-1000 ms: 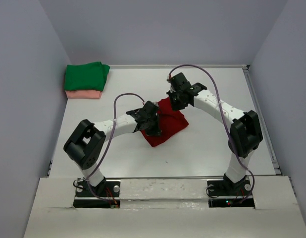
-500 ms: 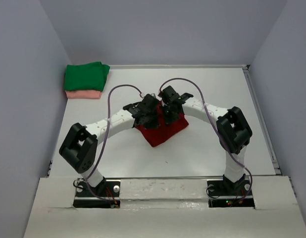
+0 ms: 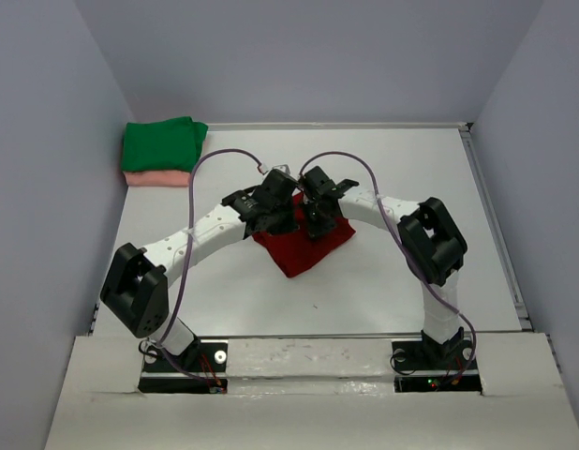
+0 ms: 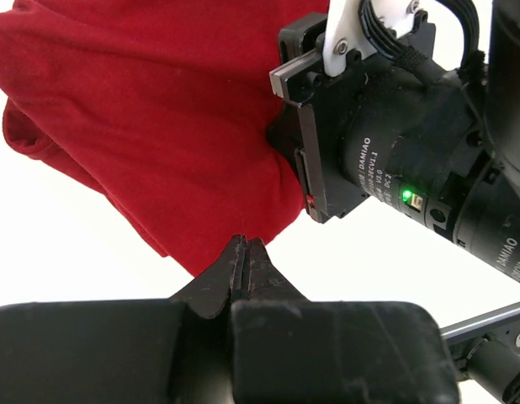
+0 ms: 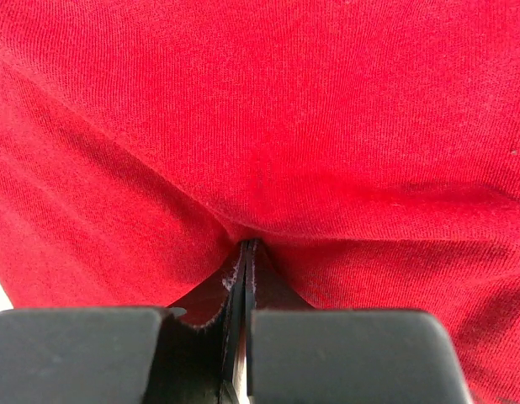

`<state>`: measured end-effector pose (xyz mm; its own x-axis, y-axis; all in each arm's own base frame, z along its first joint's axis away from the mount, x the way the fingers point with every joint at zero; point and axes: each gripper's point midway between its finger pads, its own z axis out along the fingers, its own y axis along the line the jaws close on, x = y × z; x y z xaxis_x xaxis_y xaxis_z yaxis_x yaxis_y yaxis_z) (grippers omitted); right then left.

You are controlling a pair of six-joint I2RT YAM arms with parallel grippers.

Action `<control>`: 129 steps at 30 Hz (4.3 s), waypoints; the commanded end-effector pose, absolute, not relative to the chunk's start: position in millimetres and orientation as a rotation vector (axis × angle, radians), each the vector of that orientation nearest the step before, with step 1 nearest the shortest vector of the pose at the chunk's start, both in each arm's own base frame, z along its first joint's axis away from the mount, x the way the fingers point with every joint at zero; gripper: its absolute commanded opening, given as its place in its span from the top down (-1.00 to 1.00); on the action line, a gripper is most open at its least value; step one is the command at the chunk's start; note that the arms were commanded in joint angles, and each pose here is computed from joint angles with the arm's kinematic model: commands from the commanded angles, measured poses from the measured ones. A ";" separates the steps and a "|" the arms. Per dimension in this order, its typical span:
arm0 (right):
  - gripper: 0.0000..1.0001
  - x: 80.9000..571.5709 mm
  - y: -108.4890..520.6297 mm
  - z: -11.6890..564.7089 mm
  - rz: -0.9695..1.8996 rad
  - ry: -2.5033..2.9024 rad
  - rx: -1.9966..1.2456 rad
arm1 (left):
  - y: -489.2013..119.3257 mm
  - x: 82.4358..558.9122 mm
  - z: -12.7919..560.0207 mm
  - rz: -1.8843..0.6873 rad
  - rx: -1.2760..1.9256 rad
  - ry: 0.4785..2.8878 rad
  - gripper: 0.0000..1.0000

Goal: Fold and stack the t-shirts
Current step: Fold the tshirt

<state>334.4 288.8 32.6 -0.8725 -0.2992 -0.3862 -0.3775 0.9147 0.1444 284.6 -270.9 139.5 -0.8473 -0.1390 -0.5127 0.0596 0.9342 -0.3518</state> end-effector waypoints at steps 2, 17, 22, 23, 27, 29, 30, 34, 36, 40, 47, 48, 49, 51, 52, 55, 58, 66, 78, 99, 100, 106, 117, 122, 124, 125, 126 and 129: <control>1.00 331.2 285.8 21.2 0.274 2.742 -0.492 | -264.3 284.8 158.0 -0.483 -0.050 2.485 1.00; 0.47 349.2 250.7 217.5 0.174 2.373 -0.392 | -242.7 275.5 129.6 -0.378 -0.109 2.524 0.19; 0.19 344.2 215.3 264.3 0.069 2.256 -0.308 | -227.8 262.3 111.2 -0.413 -0.172 2.566 -0.05; 0.17 342.6 210.9 266.4 0.056 2.250 -0.299 | -227.3 260.7 109.9 -0.450 -0.188 2.569 -0.05; 0.17 341.0 196.9 277.5 0.090 2.223 -0.260 | -229.1 250.7 100.9 -0.695 -0.222 2.586 -0.06; 0.17 340.3 194.2 279.4 0.109 2.214 -0.261 | -223.6 242.8 92.9 -0.761 -0.242 2.591 -0.07; 0.17 338.9 193.5 279.8 0.111 2.210 -0.267 | -222.2 249.8 95.7 -0.808 -0.274 2.554 -0.08; 0.17 339.0 183.6 282.3 0.095 2.202 -0.258 | -223.1 239.9 98.7 -1.042 -0.316 2.506 -0.45; 0.18 337.5 182.4 286.0 0.098 2.191 -0.263 | -222.1 235.7 95.5 -1.135 -0.360 2.470 -0.57; 0.18 337.0 179.7 292.6 0.112 2.172 -0.260 | -222.5 234.0 87.9 -1.196 -0.394 2.420 -0.61; 0.18 336.6 179.9 289.6 0.112 2.176 -0.265 | -223.1 245.4 80.2 -1.207 -0.454 2.388 -0.60; 0.18 336.8 180.0 289.0 0.112 2.177 -0.265 | -222.0 247.8 79.2 -1.196 -0.461 2.382 -0.60; 0.18 336.6 179.5 289.0 0.108 2.176 -0.268 | -221.0 251.0 77.1 -1.181 -0.477 2.378 -0.59; 0.18 335.8 177.9 289.3 0.103 2.175 -0.267 | -219.3 257.5 75.1 -1.155 -0.502 2.366 -0.59; 0.18 335.5 177.6 291.0 0.105 2.171 -0.265 | -218.5 258.8 69.1 -1.139 -0.514 2.383 -0.59; 0.18 335.2 173.7 295.9 0.108 2.160 -0.256 | -217.3 262.9 57.6 -1.101 -0.546 2.414 -0.58; 0.18 333.4 172.6 299.2 0.111 2.153 -0.259 | -215.3 262.9 46.0 -1.075 -0.574 2.437 -0.57; 0.18 336.9 174.5 295.8 0.120 2.166 -0.263 | -217.7 278.6 27.4 -1.033 -0.583 2.450 -0.55; 0.18 336.3 169.4 296.7 0.109 2.170 -0.252 | -217.2 310.2 13.7 -1.033 -0.618 2.467 0.60; 0.19 330.9 190.0 270.7 0.206 2.258 -0.320 | -187.7 406.6 43.2 -0.847 -0.404 2.464 0.79; 0.19 330.3 190.4 270.6 0.211 2.259 -0.318 | -187.0 406.5 37.6 -0.832 -0.406 2.487 0.79; 0.19 329.6 190.7 271.0 0.219 2.247 -0.323 | -200.8 399.8 33.3 -0.843 -0.314 2.551 0.83; 0.64 348.2 209.0 207.7 0.211 2.359 -0.315 | -229.5 355.1 25.9 -0.796 -0.216 2.645 0.91; 1.00 369.8 218.7 185.8 0.164 2.387 -0.335 | -223.9 343.8 26.4 -0.773 -0.221 2.659 0.92; 1.00 378.5 222.8 182.6 0.153 2.381 -0.348 | -221.9 341.7 26.0 -0.762 -0.221 2.662 0.92; 1.00 387.6 228.2 177.3 0.152 2.370 -0.360 | -220.9 339.4 26.4 -0.761 -0.222 2.665 0.94; 1.00 389.9 230.6 169.8 0.150 2.378 -0.377 | -221.0 339.7 27.6 -0.762 -0.221 2.662 0.94; 1.00 406.3 245.6 151.7 0.159 2.406 -0.402 | -221.5 335.8 28.0 -0.774 -0.213 2.671 0.94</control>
